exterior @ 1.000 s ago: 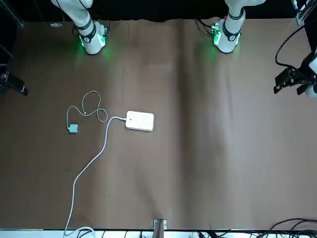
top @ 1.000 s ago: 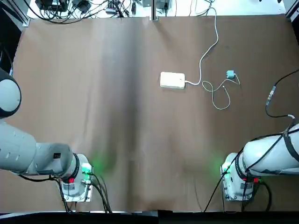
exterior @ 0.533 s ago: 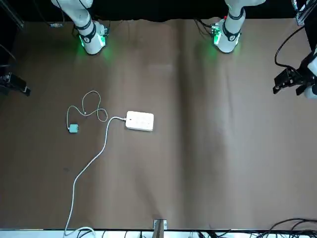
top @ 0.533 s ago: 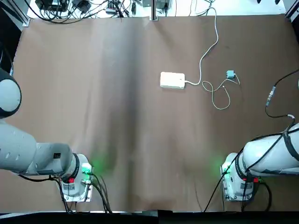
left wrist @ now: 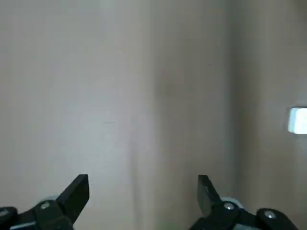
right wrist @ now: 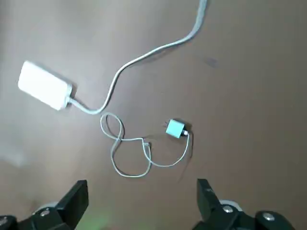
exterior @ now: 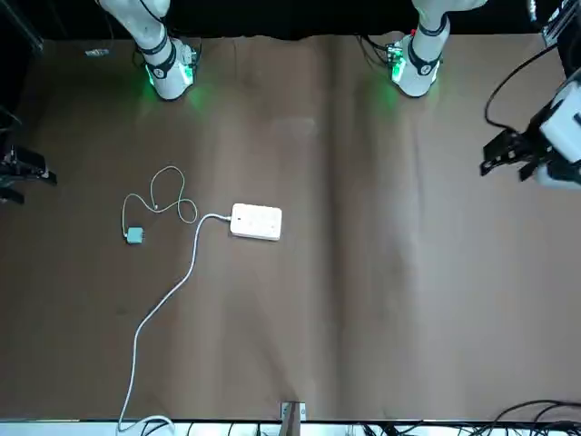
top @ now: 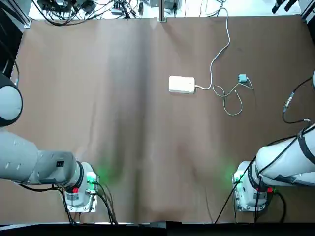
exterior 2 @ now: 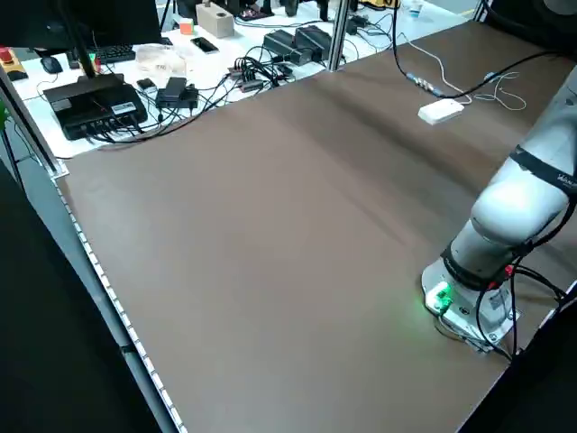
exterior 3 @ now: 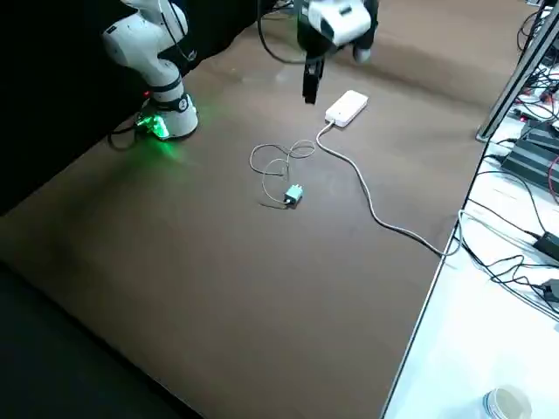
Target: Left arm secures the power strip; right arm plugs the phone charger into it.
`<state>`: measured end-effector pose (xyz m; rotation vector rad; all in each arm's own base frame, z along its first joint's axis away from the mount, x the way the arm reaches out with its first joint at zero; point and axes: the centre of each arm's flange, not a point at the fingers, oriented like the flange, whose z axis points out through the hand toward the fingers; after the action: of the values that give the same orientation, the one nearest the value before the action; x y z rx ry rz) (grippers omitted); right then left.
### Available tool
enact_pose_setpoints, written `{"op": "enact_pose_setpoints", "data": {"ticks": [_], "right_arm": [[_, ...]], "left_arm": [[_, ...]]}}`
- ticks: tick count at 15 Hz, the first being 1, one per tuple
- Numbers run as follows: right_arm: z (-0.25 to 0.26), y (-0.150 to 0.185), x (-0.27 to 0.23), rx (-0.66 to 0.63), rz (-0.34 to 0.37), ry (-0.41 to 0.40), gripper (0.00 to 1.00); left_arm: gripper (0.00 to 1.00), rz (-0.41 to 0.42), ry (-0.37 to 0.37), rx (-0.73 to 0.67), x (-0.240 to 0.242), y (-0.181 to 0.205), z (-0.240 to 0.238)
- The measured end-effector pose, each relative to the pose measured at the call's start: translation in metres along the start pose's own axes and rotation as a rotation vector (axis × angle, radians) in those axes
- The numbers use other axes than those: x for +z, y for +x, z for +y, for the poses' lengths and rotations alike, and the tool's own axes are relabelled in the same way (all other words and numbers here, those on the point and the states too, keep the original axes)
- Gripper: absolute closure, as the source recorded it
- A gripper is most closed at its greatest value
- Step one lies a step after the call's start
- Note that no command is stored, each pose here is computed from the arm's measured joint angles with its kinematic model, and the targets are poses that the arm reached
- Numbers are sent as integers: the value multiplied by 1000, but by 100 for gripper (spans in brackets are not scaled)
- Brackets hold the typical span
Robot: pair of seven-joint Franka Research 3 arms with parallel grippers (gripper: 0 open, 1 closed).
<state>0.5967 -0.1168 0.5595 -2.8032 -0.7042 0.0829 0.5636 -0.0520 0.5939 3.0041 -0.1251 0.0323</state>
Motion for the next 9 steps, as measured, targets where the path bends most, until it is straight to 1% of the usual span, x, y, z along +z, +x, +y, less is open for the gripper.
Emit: {"op": "enact_pose_setpoints", "data": {"ticks": [3,5,7,9], "right_arm": [[46,-10,34,-304,36,99,0],[71,-14,60,-483,77,160,0],[90,-15,88,-619,122,217,0],[108,-15,120,-732,189,280,0]], "left_arm": [[0,3,-80,13,41,2,28],[0,-1,-124,15,68,0,45],[0,-2,-149,13,90,-3,57],[0,8,-203,-17,106,-5,62]]}}
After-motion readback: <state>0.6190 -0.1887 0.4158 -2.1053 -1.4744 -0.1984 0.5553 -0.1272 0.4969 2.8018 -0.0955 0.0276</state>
